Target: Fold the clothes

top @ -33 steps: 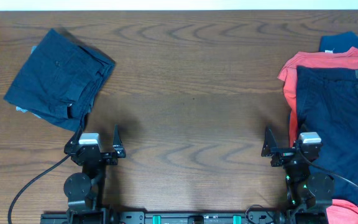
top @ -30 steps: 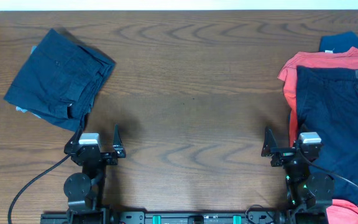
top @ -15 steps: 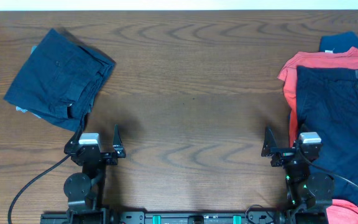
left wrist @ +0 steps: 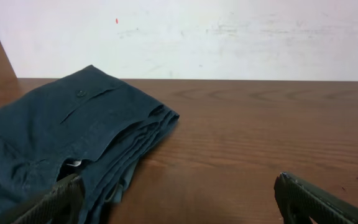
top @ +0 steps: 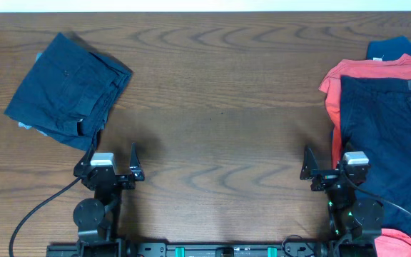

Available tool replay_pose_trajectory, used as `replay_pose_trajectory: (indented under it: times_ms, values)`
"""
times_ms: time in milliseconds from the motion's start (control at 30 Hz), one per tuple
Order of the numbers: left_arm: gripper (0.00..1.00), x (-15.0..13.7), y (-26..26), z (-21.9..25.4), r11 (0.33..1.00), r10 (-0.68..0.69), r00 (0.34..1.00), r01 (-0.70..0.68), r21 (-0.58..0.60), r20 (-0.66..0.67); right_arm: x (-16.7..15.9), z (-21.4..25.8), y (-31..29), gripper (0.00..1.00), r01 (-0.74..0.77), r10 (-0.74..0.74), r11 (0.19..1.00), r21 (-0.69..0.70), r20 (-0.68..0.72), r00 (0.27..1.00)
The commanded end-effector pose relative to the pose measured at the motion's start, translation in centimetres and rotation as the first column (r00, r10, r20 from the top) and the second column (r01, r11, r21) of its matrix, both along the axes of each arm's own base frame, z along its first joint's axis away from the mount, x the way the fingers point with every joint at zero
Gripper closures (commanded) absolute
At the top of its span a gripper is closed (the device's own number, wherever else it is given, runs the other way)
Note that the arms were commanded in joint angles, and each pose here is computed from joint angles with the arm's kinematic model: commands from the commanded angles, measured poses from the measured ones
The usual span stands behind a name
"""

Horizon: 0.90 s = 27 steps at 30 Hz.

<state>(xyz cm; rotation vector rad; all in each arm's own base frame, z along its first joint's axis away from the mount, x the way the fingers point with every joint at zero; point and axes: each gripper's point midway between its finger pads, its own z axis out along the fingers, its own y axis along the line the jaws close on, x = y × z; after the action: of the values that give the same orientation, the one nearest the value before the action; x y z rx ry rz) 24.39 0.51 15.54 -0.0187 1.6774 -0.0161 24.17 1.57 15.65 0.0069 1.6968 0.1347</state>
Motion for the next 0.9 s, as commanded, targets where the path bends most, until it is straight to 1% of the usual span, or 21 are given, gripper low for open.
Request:
replay_pose_trajectory:
  times_ms: [0,867]
  values:
    - [0.02,0.03,0.02,-1.58,1.0,0.003,0.999,-0.004,-0.005,-0.036,0.02,-0.14,-0.2,0.01,0.006,-0.006,1.0,-0.015,0.002,1.0]
    - [0.02,0.05,-0.07,-1.45,1.0,-0.002,1.0,0.002,-0.006,-0.03,0.02,-0.14,-0.19,0.01,0.006,-0.006,1.0,-0.011,0.002,1.0]
